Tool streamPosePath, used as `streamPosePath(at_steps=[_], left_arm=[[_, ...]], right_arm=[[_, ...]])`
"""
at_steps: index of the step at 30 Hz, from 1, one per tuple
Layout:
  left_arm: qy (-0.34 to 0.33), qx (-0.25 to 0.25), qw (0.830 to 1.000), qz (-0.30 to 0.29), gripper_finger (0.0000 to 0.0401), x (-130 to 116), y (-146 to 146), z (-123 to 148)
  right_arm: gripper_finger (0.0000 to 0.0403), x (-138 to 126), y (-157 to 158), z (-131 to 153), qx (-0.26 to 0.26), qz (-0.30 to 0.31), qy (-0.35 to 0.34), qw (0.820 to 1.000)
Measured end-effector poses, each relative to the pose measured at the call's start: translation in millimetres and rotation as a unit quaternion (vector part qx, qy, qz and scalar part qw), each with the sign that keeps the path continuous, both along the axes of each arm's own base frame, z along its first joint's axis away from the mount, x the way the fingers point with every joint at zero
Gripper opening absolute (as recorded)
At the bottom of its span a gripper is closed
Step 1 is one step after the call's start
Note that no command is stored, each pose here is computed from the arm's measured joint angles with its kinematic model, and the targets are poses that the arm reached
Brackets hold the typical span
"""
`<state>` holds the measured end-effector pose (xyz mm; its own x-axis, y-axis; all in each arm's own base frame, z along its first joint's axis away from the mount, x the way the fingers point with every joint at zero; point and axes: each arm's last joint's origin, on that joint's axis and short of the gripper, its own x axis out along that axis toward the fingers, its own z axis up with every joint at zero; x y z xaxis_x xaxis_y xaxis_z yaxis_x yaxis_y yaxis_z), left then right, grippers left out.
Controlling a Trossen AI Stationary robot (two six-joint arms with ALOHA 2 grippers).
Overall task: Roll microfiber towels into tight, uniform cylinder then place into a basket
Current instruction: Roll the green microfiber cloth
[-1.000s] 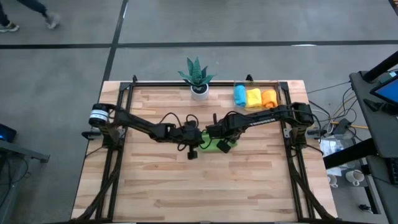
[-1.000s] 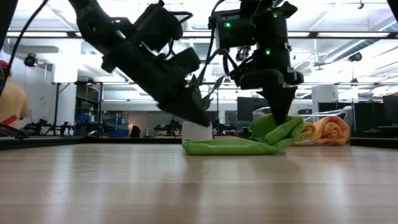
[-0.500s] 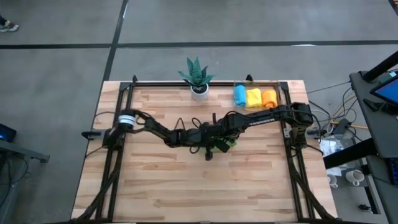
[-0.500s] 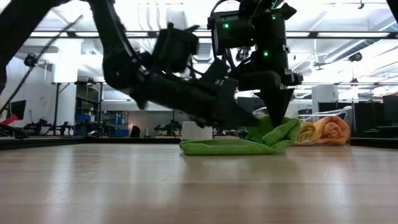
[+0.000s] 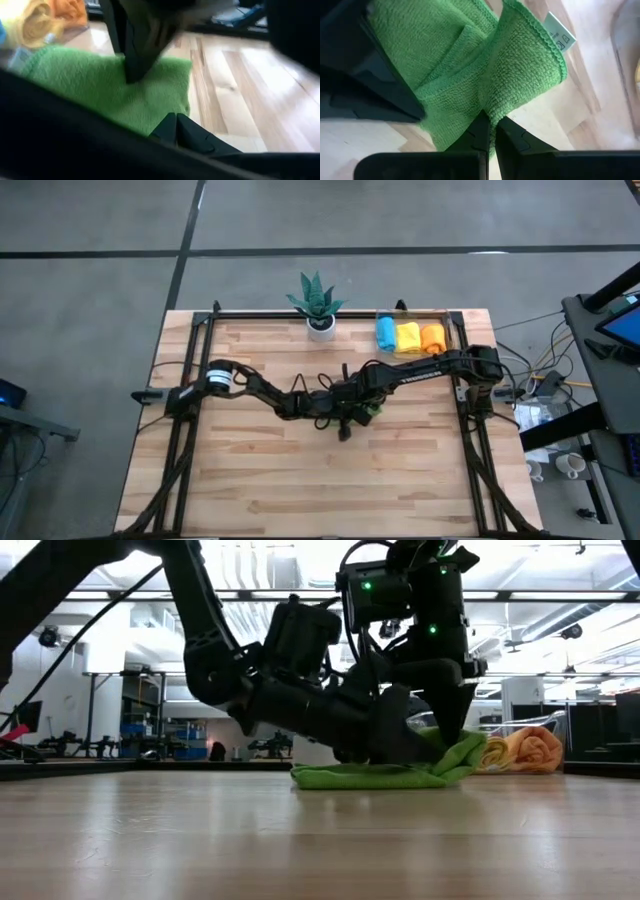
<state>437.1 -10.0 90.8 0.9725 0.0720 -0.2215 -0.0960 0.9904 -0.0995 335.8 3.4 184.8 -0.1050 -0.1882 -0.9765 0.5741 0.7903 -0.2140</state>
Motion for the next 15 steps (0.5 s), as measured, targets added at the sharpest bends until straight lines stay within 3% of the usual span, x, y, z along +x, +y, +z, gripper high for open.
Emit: streamPosePath(at_steps=[13,15], left_arm=[[0.016,-0.002,1.000,-0.008,0.0000,3.4,0.8,-5.3],[0.022,-0.001,1.000,-0.008,0.0000,3.2,1.5,-9.8]], right_arm=[[0.0009,3.1,1.2,7.2,0.029,0.083,0.002,0.996],[0.0009,5.1,2.7,10.7,0.061,0.116,0.000,0.991]])
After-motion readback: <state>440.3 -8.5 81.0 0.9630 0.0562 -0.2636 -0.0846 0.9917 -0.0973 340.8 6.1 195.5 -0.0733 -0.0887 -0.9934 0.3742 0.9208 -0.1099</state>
